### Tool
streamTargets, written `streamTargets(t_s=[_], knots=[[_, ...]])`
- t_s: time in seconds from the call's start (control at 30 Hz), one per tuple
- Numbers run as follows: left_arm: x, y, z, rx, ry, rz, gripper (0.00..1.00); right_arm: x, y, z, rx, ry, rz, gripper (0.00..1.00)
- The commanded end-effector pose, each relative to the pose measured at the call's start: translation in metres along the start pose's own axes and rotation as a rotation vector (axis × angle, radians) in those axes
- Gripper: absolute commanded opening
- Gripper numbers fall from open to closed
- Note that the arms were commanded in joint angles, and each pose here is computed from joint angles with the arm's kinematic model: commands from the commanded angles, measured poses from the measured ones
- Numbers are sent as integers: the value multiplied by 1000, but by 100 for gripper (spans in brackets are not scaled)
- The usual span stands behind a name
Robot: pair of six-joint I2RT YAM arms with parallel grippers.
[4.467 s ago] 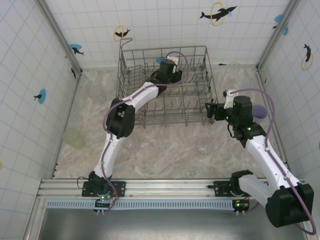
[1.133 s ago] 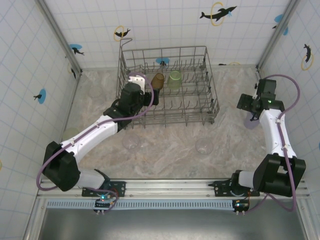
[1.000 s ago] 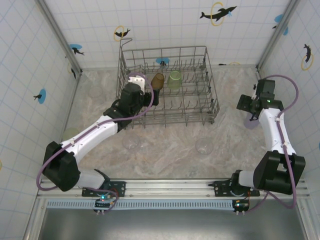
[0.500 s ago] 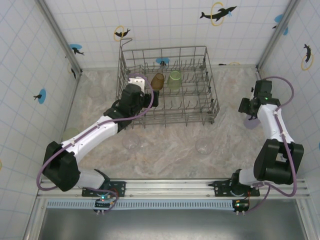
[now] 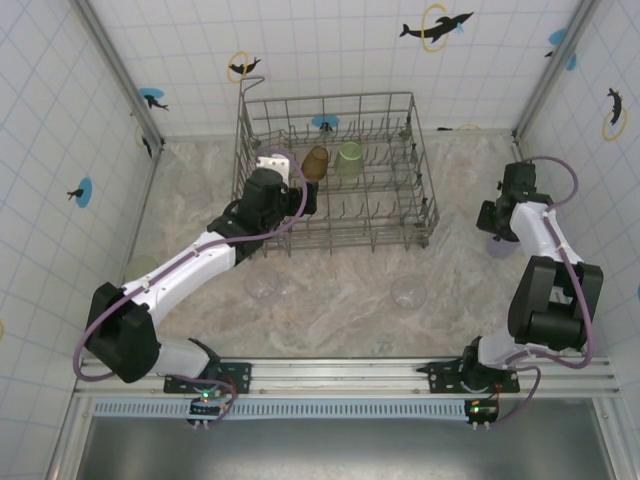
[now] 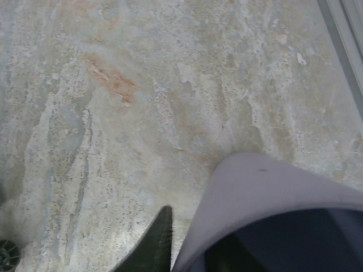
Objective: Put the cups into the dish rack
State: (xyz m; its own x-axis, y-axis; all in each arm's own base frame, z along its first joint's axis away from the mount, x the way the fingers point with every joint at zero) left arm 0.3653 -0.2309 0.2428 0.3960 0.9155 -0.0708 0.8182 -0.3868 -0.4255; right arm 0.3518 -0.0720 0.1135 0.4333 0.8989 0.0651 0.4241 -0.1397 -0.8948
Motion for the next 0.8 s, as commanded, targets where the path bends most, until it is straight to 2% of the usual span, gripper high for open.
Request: streamTargets(t_s=[0.0,0.33,0.77], knots=[[2,-4,2,6,1,-8,98,2,-9,-14,-43,13,-17,1],[3,-2,-1,9,9,-17,98,21,-43,-44,-156,36,-128,0],[6,-4,-10,2,38,-42,98,47,-84,-64,-236,55,-265,0]])
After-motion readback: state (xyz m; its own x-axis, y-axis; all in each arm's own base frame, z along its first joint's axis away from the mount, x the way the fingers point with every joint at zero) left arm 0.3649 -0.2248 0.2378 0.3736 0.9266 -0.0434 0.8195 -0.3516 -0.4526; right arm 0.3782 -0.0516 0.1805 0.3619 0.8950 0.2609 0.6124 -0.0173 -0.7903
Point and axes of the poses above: each hand's point on the last joint's axis, 136 mm out from that joint toward the fingers, its own y axis out along the fingers, its own x axis along the line the jaws close on, z = x × y, the point moved 1 cm from there along -y, back along the fingers, and after that the axes turned 9 degrees about y, right-handed, at the moved point
